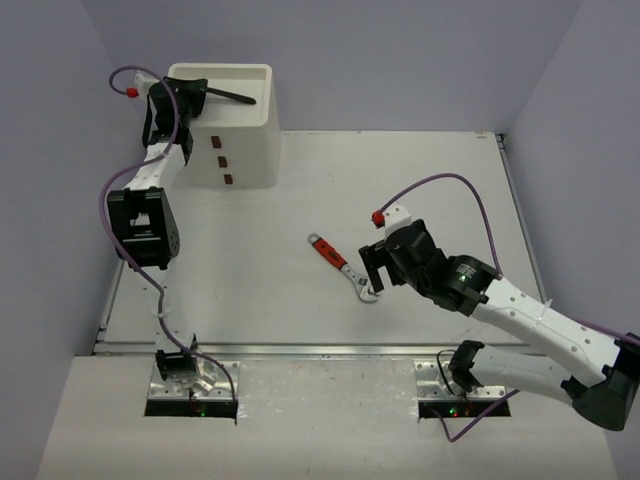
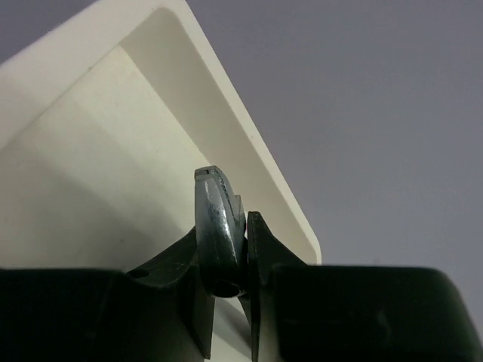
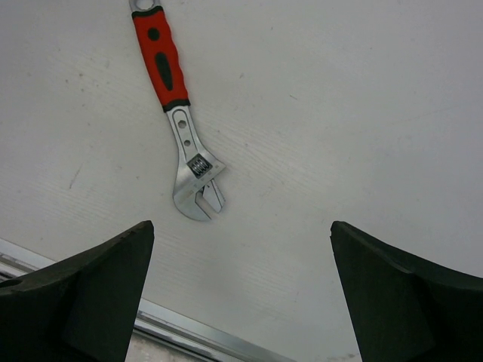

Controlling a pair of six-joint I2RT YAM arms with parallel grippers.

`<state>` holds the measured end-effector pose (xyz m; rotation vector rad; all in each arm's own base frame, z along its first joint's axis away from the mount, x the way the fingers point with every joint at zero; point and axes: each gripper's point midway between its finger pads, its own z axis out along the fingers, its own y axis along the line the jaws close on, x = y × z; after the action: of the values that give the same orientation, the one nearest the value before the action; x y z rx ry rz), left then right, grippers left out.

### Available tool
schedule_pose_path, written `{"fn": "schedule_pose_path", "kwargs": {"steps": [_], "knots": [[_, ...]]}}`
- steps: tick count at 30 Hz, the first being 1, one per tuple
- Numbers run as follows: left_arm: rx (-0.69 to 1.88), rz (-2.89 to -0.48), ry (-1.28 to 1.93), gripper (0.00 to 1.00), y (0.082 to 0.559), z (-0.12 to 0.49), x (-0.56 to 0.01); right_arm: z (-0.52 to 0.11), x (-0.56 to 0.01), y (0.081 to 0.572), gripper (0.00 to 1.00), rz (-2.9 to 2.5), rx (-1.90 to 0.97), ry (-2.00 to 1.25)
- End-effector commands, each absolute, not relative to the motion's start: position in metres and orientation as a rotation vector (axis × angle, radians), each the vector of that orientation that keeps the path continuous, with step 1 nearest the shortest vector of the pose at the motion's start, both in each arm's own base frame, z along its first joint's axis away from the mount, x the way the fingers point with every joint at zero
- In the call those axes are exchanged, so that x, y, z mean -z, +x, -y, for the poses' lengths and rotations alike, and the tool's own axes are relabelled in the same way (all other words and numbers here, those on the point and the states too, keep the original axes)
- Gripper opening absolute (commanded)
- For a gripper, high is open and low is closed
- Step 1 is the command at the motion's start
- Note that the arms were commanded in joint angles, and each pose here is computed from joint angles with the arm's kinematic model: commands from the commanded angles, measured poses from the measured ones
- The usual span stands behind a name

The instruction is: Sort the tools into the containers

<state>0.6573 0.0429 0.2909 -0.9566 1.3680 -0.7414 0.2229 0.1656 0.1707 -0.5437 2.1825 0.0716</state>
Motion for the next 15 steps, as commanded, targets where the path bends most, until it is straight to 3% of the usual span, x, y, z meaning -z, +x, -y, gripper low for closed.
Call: {"fn": "schedule_pose_path", "kwargs": {"steps": [1,4,7,12,15], "knots": [[0.748,-1.231,-0.76,0.0,0.673,-0.037,-0.365,-0.158,-0.17,0.224,0.99,-2.178,-0.048,-0.498],[0.694,-1.241,-0.782,0.02,0.68,-0.038,-0.36,-0.16,-0.17,0.225,0.99,-2.182,-0.049,-0.508],[0.642,-1.271,-0.87,0.19,0.681,-0.048,-0.335,-0.164,-0.168,0.226,0.99,-2.189,-0.048,-0.529],[0.554,-1.324,-0.928,0.37,0.687,-0.059,-0.316,-0.167,-0.164,0.226,0.99,-2.205,-0.044,-0.548],[0.494,-1.34,-0.949,0.59,0.684,-0.067,-0.312,-0.166,-0.165,0.226,0.99,-2.202,-0.045,-0.55]]}}
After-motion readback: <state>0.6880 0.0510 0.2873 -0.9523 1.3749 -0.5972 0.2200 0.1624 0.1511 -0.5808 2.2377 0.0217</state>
